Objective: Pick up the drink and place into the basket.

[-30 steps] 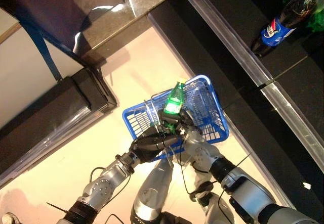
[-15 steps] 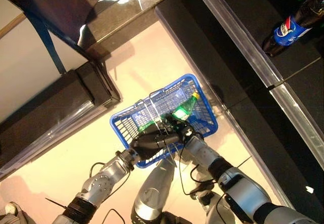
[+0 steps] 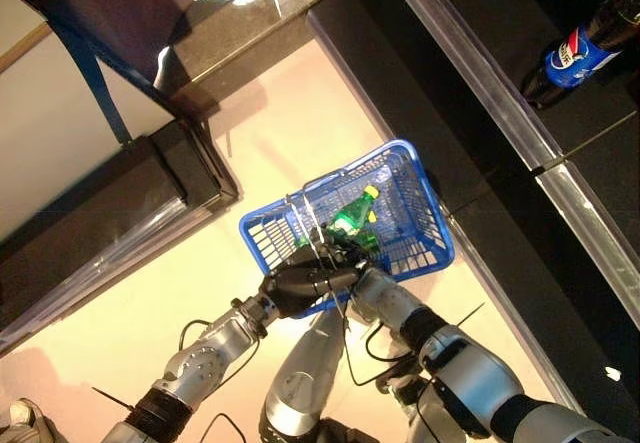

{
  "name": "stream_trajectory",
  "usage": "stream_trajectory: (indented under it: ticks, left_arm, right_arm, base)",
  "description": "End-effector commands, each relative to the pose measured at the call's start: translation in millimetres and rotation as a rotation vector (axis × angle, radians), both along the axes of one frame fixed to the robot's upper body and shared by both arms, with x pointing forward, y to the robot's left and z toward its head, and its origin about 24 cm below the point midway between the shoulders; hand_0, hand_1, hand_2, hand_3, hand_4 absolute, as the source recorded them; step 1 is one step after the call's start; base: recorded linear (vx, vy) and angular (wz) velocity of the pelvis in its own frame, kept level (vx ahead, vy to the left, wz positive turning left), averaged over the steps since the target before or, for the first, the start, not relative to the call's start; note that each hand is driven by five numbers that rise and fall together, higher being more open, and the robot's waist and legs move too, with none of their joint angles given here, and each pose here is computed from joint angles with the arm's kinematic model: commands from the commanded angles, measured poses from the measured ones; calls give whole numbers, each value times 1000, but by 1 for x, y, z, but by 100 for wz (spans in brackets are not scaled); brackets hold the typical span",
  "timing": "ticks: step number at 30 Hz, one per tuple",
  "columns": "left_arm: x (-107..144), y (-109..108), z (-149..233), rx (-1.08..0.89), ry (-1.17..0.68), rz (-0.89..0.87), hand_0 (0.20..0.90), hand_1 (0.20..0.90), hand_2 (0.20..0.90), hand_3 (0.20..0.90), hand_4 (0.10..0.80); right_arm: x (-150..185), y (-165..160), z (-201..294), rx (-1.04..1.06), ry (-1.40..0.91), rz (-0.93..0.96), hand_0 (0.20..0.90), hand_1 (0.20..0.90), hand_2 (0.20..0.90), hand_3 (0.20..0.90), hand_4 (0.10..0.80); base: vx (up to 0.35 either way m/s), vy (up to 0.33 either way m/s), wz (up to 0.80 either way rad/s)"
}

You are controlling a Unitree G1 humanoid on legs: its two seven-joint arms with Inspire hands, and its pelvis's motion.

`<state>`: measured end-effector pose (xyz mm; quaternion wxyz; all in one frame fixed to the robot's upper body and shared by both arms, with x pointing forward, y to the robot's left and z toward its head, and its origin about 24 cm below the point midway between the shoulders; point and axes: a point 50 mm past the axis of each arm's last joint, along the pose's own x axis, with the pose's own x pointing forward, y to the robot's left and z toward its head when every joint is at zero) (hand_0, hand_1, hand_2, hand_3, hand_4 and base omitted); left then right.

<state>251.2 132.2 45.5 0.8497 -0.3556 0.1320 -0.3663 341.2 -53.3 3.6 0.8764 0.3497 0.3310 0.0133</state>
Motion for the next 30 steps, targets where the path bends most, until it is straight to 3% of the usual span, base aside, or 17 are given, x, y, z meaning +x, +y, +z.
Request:
stream_trajectory:
  ticks: [1, 6, 7, 8, 9, 30]
  left_arm:
    - [-34, -61, 131, -434, -613, -449, 300, 300, 300, 200, 100]
    - [-33, -63, 135, -433, -607, -455, 300, 300, 300, 200, 100]
    - [-33, -63, 136, -432, -610, -458, 300, 300, 300, 200, 100]
    - [-33, -63, 137, -433, -609, -462, 300, 300, 300, 200, 100]
    - [-33, -63, 137, -432, -608, -464, 300, 300, 300, 200, 100]
    - [-33, -52, 124, -443, -570, -449, 300, 300, 300, 200, 100]
  right_arm:
    - [28, 33, 63, 117, -209, 132, 300, 300, 300, 200, 100]
    - [41, 8, 69, 135, -204, 41, 319, 319, 319, 222, 122]
    - [45, 1, 74, 132, -216, 29, 491, 491, 491, 422, 322]
    - [47, -1, 76, 129, -230, 25, 559, 559, 559, 502, 402]
    - [49, -3, 79, 130, -244, 23, 900, 900, 900, 900, 800]
    - [53, -19, 97, 217, -419, 87, 900, 900, 900, 900, 800]
  base:
    - [31, -6, 12]
    - [-25, 23, 0]
    - [0, 0, 0]
    - [-78, 69, 2]
    - [74, -25, 0]
    - [4, 7, -2]
